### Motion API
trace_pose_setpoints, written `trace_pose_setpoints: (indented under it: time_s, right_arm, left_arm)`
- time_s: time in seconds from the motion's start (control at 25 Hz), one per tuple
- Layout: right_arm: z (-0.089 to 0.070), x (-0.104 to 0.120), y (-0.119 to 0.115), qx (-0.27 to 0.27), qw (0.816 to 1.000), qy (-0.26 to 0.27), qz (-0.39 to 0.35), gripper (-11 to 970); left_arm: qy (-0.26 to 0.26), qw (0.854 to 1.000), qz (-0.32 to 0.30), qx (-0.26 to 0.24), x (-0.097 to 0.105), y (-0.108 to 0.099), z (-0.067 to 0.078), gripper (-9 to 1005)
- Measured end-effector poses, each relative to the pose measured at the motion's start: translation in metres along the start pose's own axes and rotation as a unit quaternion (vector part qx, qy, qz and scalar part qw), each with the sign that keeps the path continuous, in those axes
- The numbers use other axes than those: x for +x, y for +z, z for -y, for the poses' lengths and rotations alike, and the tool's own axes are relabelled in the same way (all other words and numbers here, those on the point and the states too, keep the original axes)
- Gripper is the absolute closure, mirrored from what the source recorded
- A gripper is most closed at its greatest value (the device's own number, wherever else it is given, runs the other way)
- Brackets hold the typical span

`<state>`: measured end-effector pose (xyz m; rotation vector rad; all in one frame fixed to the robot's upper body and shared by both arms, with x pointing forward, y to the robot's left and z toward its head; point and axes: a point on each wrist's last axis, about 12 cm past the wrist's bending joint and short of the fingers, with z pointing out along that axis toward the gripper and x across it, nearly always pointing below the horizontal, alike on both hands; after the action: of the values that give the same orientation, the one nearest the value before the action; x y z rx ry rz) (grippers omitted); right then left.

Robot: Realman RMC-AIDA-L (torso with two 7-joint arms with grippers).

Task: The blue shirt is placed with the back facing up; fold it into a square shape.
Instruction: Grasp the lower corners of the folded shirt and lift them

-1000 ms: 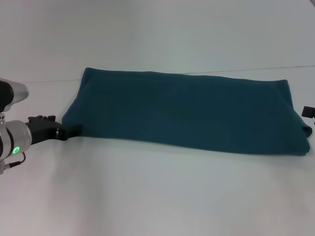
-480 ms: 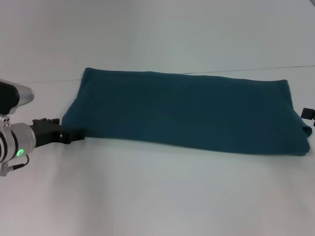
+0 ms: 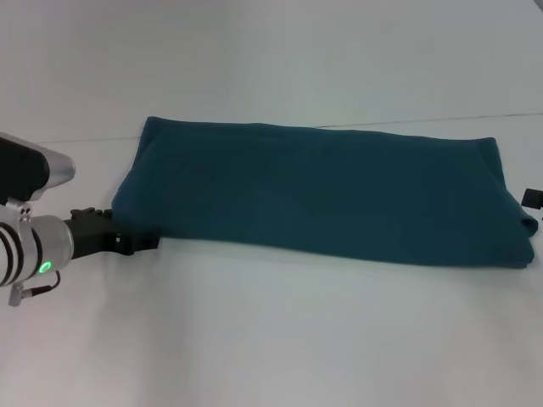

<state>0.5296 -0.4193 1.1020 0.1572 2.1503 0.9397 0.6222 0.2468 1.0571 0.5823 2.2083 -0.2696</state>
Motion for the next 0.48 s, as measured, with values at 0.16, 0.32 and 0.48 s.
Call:
trace_pose_setpoints:
  time_s: [0.16, 0.32, 0.48]
  right_arm:
    - [0.0004, 0.0000, -0.0013, 0.000, 1.000, 0.002, 0.003, 109]
    - [0.0006, 0.0005, -0.0015, 0.000, 1.000, 0.000, 0.003, 109]
    - [0.0008, 0.0010, -0.0016, 0.000, 1.000, 0.000, 0.003, 109]
  left_arm:
    - [0.008, 1.000, -0.004, 0.011, -0.0010, -0.0012, 0.0022, 197]
    - [0.009, 1.000, -0.003, 0.015, -0.0018, -0.0025, 0.0024, 215]
    - [0.009, 1.000, -0.001, 0.014, -0.0023, -0.0040, 0.0016, 233]
